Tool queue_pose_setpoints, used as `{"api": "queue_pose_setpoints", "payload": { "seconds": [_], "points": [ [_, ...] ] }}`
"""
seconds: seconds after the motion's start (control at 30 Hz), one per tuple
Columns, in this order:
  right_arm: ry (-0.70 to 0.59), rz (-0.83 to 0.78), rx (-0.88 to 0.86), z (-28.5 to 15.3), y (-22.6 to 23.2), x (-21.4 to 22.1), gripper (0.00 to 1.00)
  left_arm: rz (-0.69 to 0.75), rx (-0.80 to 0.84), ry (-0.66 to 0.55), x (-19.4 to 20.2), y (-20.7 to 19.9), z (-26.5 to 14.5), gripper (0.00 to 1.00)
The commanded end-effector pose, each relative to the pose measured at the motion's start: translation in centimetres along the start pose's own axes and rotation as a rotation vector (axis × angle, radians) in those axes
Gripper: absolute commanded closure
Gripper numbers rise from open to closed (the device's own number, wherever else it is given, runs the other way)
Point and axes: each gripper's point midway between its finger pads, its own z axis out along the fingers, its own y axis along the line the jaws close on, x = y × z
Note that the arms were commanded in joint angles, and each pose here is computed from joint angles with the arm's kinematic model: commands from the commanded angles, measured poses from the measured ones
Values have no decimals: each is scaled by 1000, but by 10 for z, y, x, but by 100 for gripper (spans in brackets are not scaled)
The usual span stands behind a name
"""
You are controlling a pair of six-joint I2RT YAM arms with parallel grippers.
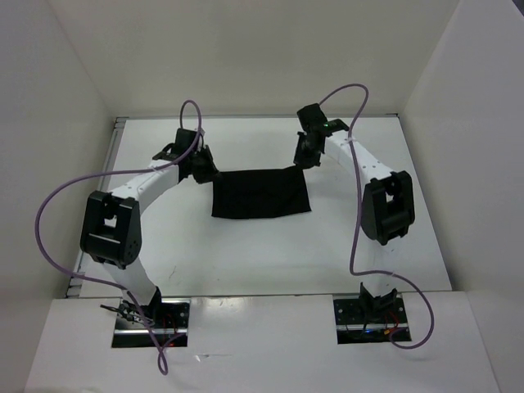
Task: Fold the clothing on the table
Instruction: Fold the skirt
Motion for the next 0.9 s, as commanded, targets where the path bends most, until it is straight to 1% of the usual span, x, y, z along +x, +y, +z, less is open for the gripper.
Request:
{"api": "queue_pose_setpoints", "payload": {
  "seconds": [0.0, 0.2, 0.23, 0.3, 0.43, 0.47, 0.53, 0.57, 0.6, 0.63, 0.67, 0.7, 0.73, 0.77, 0.8, 0.83, 0.87],
  "points": [
    [-68, 5, 37, 4, -11, -35, 100, 29, -46, -15, -12, 10, 10, 100],
    [-47, 20, 52, 29, -21, -42, 100, 22, -77, 11, -9, 19, 28, 100],
    [-54, 20, 48, 29, -20, -44, 100, 25, -78, -6, -15, 17, 27, 100],
    [-42, 20, 44, 38, -20, -41, 100, 15, -99, -4, -17, 25, 34, 100],
    [-67, 21, 30, 48, -17, -46, 100, 3, -109, -38, -30, 27, 41, 99],
    [-71, 29, 33, 56, -22, -47, 95, 4, -116, -43, -31, 28, 42, 97],
    [-90, 28, 15, 56, -22, -55, 92, -1, -123, -66, -41, 31, 46, 94],
    [-100, 28, 9, 56, -20, -57, 87, -1, -123, -66, -42, 31, 46, 85],
    [-111, 36, -18, 56, -23, -65, 82, -3, -121, -106, -57, 29, 43, 72],
    [-115, 43, -33, 56, -24, -69, 80, -3, -122, -105, -56, 31, 46, 62],
    [-120, 52, -51, 56, -25, -73, 77, -1, -114, -117, -62, 26, 45, 58],
    [-141, 61, -66, 50, -31, -84, 72, -9, -130, -130, -67, 33, 44, 52],
    [-175, 66, -122, 37, -24, -97, 69, -4, -122, -165, -77, 27, 39, 24],
    [-187, 60, -148, 31, -25, -103, 65, -13, -148, -184, -83, 35, 37, 17],
    [-193, 77, -164, 25, -32, -109, 60, -9, -134, -204, -90, 28, 32, 14],
    [-200, 65, -201, 14, -27, -116, 50, -5, -133, -221, -96, 29, 25, 13],
    [-190, 47, -205, 11, -27, -114, 46, -14, -128, -232, -102, 31, 19, 13]
  ]
}}
